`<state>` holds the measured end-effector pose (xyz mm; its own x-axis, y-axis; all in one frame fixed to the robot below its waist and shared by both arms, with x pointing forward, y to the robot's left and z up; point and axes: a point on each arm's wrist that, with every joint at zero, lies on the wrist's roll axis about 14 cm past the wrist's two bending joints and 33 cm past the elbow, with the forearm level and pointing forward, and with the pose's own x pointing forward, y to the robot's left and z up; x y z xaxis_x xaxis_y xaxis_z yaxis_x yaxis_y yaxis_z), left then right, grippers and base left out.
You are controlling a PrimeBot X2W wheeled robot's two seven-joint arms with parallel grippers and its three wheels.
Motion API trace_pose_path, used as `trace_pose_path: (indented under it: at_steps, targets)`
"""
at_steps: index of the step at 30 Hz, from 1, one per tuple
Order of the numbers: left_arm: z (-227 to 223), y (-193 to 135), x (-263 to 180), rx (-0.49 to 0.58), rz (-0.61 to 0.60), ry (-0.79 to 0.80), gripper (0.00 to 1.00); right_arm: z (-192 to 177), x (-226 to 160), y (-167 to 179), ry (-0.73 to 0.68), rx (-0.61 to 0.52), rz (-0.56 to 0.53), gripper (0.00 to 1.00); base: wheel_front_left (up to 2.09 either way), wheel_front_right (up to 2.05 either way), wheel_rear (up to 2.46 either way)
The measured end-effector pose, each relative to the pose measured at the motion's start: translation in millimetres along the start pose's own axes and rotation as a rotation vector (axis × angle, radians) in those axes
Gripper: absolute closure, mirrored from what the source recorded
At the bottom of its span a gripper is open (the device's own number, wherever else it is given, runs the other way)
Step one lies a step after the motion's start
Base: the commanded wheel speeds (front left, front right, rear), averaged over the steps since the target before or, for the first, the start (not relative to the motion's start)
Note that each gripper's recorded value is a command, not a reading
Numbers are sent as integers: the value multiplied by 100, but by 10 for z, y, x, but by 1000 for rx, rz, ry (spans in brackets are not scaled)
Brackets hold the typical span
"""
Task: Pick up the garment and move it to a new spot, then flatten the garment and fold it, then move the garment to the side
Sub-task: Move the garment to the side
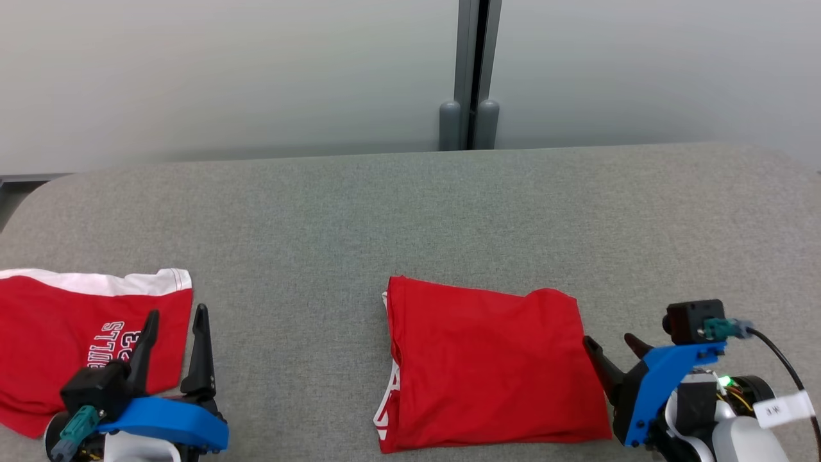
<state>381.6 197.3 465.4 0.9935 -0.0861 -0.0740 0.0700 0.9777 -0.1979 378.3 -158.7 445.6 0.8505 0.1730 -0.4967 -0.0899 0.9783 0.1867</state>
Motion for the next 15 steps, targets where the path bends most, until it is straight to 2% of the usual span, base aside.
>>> trace_pose_path:
  at_steps: [7,15]
  targets:
    - [10,-21,103,2,-7,-5,0,-299,240,56,201,-11,17,0,0,0,0]
    - [19,-19,183,1,-7,-8,0,-578,435,91,335,-22,27,0,0,0,0]
